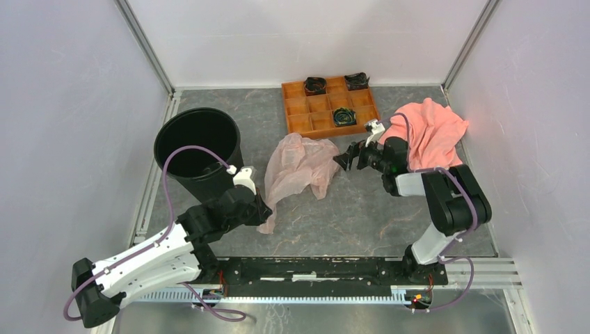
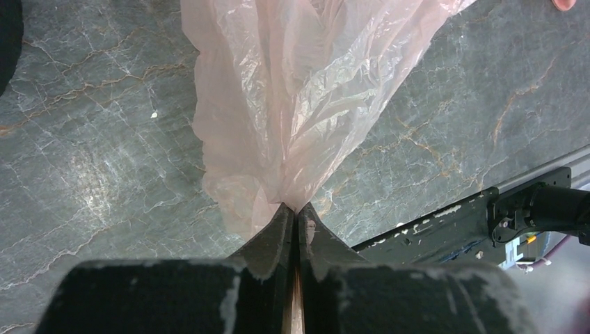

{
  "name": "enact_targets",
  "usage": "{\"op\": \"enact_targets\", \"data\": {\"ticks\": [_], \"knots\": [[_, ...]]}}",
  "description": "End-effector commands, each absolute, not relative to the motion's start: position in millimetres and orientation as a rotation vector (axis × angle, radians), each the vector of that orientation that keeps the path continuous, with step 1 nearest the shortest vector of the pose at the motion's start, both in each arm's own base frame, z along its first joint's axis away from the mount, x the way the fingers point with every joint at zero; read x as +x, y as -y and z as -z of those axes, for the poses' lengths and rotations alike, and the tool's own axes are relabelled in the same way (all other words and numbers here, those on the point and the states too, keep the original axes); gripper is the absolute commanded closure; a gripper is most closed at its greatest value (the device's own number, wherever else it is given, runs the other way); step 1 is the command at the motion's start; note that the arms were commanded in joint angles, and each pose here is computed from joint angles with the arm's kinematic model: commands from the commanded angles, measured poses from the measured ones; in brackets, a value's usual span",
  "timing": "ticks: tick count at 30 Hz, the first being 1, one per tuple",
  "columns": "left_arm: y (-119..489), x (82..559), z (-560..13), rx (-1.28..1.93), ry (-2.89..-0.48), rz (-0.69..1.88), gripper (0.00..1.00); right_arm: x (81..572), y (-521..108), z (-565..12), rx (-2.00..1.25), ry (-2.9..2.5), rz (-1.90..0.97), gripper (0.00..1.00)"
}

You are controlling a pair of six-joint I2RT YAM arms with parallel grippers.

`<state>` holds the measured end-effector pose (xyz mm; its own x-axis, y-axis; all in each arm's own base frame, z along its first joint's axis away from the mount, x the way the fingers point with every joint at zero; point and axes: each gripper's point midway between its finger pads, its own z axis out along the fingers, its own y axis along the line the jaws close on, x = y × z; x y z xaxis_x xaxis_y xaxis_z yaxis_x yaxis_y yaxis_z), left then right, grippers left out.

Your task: Put the trash bags into the trash bin

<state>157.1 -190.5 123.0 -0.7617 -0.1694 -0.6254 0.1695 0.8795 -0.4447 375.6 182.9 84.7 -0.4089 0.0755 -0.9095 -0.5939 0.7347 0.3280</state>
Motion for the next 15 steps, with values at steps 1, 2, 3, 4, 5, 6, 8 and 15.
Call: {"op": "enact_targets", "data": {"ticks": [1, 2, 3, 4, 5, 6, 8, 15], "knots": [[193.3, 160.1, -126.5, 0.017, -2.327, 0.648, 0.91, 380.3, -211.6, -106.4, -0.424, -1.778, -1.015, 0.04], [194.3, 160.4, -125.5, 0.016, -2.327, 0.652, 0.91, 376.8, -217.8, -111.1, -0.442, -1.747, -1.075, 0.06], [194.9, 160.8, -124.8, 0.012, -2.326, 0.654, 0.92, 367.2, -224.5, -116.7, -0.465, -1.716, -1.156, 0.08], [195.3, 161.1, -124.3, 0.011, -2.325, 0.656, 0.92, 357.7, -228.0, -122.4, -0.48, -1.673, -1.206, 0.1], [195.7, 161.5, -124.5, 0.012, -2.322, 0.657, 0.92, 346.3, -228.4, -124.3, -0.478, -1.657, -1.252, 0.11], [195.6, 162.1, -125.2, 0.011, -2.318, 0.657, 0.92, 334.7, -228.9, -127.9, -0.482, -1.632, -1.283, 0.12], [194.9, 164.1, -126.8, 0.008, -2.306, 0.652, 0.92, 313.2, -227.4, -135.8, -0.452, -1.599, -1.338, 0.13], [194.2, 168.8, -130.8, 0.017, -2.284, 0.633, 0.92, 225.9, -219.2, -102.9, -0.45, -1.745, -1.327, 0.19]]}}
